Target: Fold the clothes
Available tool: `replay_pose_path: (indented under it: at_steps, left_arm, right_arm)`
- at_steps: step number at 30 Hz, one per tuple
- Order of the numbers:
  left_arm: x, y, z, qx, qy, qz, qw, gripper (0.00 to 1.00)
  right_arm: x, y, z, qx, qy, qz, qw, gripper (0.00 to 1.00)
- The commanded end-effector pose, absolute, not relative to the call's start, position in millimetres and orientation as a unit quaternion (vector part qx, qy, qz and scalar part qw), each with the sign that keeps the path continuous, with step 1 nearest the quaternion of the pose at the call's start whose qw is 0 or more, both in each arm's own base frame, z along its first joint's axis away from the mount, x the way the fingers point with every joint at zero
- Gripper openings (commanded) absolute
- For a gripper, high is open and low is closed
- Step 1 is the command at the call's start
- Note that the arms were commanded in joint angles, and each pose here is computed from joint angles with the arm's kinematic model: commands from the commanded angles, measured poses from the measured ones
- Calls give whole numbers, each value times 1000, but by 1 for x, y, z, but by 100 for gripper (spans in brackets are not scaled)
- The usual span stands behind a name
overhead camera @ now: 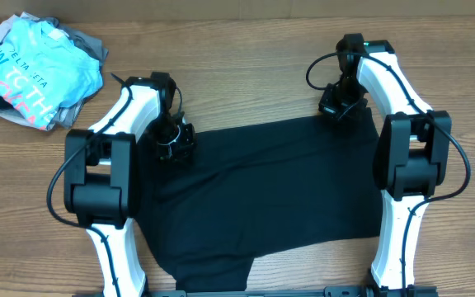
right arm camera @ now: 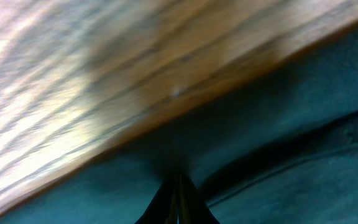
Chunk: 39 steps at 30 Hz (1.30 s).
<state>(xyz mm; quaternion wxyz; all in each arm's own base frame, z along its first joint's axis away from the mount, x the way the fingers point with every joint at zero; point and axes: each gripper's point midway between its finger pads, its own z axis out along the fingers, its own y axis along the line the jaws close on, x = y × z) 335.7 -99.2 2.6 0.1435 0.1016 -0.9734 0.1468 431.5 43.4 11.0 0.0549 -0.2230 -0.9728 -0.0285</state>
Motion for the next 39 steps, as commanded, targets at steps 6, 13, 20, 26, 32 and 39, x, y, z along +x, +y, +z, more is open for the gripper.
replay_pose_path:
  at_steps: [6,13,20,26,32,39]
  left_arm:
    - [331,-97,-17,111,-969,136,172,4]
    - [333,-76,-21,124,-972,109,167,4]
    - [334,-43,-23,151,-971,81,165,4]
    - [333,-15,-11,180,-966,66,174,4]
    - [361,-1,25,195,-968,71,145,4]
    - [398,-22,80,185,-970,128,93,4]
  right_arm:
    - [416,14,1,-251,-964,28,82,4]
    - [400,-16,5,-270,-955,60,108,4]
    - [373,-51,13,-305,-935,87,155,4]
    - [351,-79,25,-364,-903,148,174,4]
    - [355,-78,48,-378,-904,136,147,4]
    - [400,-13,77,-288,-955,-33,69,4]
